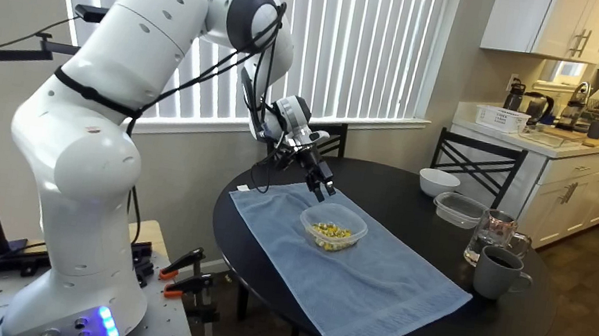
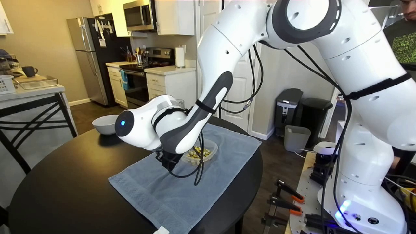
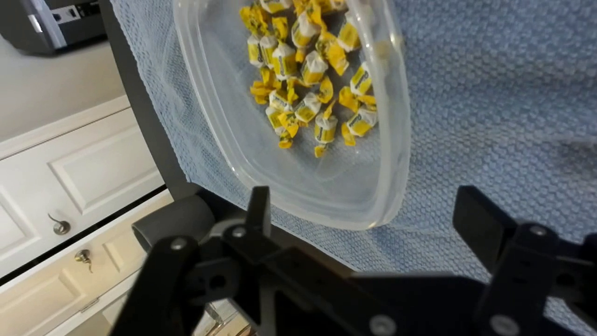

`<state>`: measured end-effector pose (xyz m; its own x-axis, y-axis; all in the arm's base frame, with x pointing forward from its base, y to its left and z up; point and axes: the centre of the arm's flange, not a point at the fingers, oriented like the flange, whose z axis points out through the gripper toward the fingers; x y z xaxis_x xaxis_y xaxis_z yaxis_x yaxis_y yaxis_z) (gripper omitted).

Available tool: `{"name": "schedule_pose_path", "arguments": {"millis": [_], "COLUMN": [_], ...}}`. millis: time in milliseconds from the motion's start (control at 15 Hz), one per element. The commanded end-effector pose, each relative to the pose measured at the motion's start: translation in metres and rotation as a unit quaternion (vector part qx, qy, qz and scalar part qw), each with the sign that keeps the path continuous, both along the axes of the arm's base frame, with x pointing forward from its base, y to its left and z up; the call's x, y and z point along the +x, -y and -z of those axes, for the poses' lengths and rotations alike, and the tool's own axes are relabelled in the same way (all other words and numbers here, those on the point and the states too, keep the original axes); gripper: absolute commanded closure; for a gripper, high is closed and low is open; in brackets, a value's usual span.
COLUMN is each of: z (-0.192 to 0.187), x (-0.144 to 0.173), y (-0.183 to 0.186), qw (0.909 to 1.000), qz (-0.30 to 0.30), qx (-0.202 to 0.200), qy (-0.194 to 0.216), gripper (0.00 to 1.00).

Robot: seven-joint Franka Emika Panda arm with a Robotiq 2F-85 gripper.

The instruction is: Pour the contents from the bowl onto the blue towel

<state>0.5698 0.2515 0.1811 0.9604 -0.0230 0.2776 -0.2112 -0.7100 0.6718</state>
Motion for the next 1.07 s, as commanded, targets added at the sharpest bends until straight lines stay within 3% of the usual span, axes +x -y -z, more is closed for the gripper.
{"name": "schedule_pose_path", "arguments": {"millis": [0,533,1000], "z": [0.006,0.029,0.048], "x": [-0.008,-0.028,-0.035], "y": [0.004,0.0,0.01], "qw": [0.9991,0.9865,0.9839], "qz": [0.001,-0.029,-0.037], "qx": [-0.031,-0.124,-0.125], "qy": [-0.029,-0.104,-0.123], "gripper": [0.0,0.0,0.0]}}
